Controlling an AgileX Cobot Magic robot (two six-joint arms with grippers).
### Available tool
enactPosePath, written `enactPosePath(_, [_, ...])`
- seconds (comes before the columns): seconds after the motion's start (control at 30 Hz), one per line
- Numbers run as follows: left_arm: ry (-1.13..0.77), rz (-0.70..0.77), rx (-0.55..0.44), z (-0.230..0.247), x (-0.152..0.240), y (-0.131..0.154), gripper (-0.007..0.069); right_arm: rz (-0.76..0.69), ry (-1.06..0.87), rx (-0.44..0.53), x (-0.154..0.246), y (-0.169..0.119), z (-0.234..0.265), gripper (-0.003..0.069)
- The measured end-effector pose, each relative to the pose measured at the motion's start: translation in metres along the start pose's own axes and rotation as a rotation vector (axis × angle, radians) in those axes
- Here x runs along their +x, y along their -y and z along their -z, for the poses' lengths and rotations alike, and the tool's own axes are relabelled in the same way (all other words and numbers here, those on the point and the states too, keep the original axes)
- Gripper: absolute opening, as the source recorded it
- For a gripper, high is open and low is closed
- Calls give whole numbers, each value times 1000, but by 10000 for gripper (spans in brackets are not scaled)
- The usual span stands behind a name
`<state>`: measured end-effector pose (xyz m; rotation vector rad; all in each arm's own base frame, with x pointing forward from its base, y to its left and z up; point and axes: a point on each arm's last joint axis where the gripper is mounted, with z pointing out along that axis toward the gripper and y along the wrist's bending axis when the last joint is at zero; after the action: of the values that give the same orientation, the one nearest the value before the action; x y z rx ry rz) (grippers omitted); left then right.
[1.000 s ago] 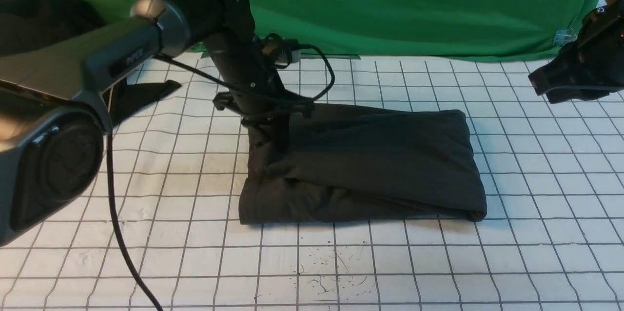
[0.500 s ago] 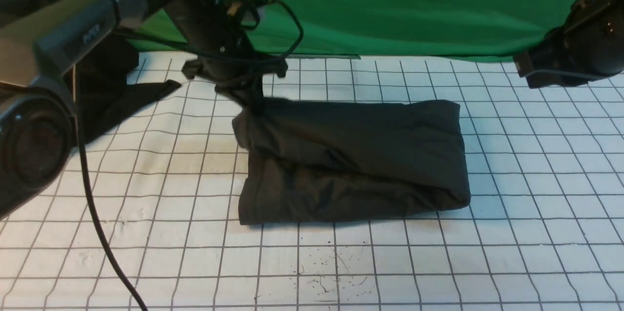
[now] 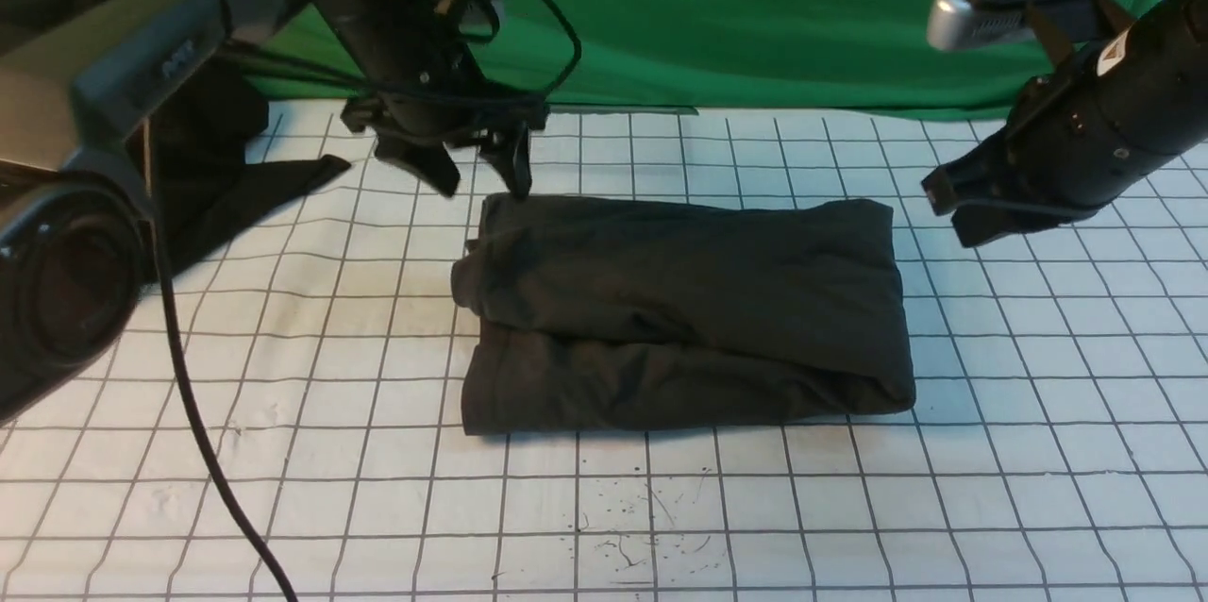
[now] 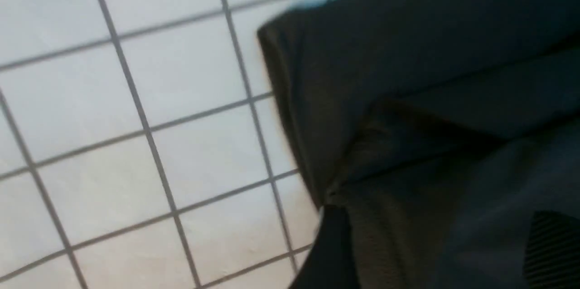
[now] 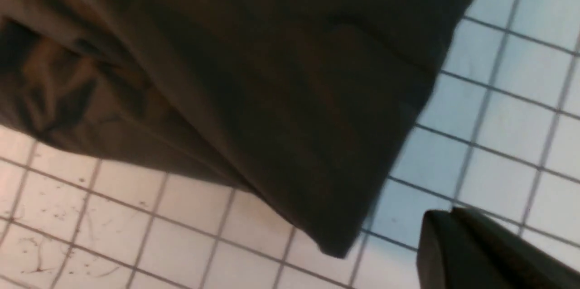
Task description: Fold a long-sleeved shirt over a white checkered tablecloth.
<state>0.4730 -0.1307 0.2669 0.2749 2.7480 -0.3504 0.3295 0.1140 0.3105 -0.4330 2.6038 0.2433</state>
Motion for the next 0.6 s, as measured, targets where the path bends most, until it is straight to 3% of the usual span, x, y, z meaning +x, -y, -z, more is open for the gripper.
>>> enactPosePath(0.07, [44, -13, 15, 21, -2, 9, 511, 24, 24, -20, -3, -11, -5, -2])
enactPosePath(0.13, [70, -33, 31, 36, 0, 22, 442, 33, 37, -40, -5, -19, -12, -2])
enactPosePath(0.27, [21, -93, 51, 29, 12, 41, 213, 9, -5, -72, -5, -23, -38, -2])
enactPosePath(0.3, [-39, -114, 50, 10, 22, 47, 95, -3, -38, -84, -4, -23, -56, -2])
enactPosePath(0.33, [-70, -116, 46, -5, 28, 48, 55, -8, -51, -87, -3, -23, -63, -2])
enactPosePath(0.43, [-145, -85, 36, -45, 44, 43, 6, -22, -112, -89, 2, -21, -91, -2])
enactPosePath(0.6, [-249, -71, -11, -79, 66, 29, -3, -8, -252, -63, 18, -16, -123, -2])
